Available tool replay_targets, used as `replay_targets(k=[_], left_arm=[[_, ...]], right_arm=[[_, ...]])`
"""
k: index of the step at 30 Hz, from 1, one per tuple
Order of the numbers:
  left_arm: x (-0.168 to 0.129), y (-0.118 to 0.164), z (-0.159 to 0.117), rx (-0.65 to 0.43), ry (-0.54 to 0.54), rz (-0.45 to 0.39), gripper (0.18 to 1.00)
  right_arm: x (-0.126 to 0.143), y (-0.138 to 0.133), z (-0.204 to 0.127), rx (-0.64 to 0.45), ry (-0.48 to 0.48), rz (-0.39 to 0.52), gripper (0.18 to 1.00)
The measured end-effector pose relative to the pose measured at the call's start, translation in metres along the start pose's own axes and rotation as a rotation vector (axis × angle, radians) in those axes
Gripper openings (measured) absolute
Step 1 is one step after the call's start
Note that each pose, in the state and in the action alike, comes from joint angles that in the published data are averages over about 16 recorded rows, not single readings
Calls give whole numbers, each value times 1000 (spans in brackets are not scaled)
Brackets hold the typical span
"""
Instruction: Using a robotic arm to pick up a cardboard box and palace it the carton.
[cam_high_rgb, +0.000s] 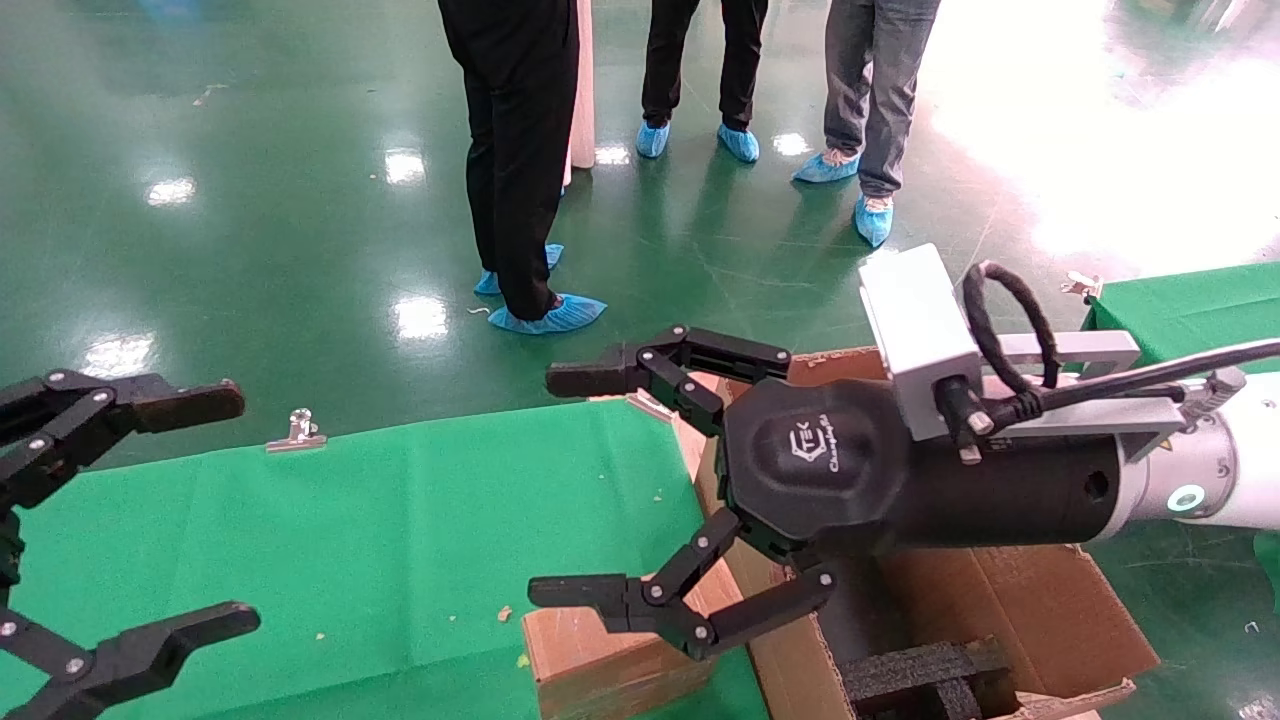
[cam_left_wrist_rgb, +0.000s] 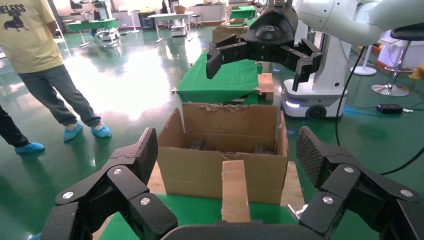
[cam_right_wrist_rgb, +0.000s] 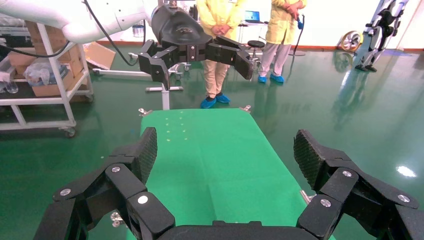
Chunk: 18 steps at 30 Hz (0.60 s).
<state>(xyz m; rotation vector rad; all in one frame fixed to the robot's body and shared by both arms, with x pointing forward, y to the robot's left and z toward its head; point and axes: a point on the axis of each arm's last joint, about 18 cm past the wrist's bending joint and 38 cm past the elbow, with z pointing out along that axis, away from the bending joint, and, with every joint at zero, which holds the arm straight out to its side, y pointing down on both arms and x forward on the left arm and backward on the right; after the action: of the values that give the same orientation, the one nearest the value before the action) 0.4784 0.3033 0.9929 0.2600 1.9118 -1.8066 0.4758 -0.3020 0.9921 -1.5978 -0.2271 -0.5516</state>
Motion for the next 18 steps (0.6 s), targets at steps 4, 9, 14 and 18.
replay_targets(k=[4, 9, 14, 18], left_arm=[[0, 0, 0, 0, 0, 0, 1000], [0, 0, 0, 0, 0, 0, 1000], [0, 0, 0, 0, 0, 0, 1000], [0, 0, 0, 0, 0, 0, 999]], right_arm=[[0, 0, 0, 0, 0, 0, 1001], [0, 0, 0, 0, 0, 0, 1001], [0, 0, 0, 0, 0, 0, 1001], [0, 0, 0, 0, 0, 0, 1001]])
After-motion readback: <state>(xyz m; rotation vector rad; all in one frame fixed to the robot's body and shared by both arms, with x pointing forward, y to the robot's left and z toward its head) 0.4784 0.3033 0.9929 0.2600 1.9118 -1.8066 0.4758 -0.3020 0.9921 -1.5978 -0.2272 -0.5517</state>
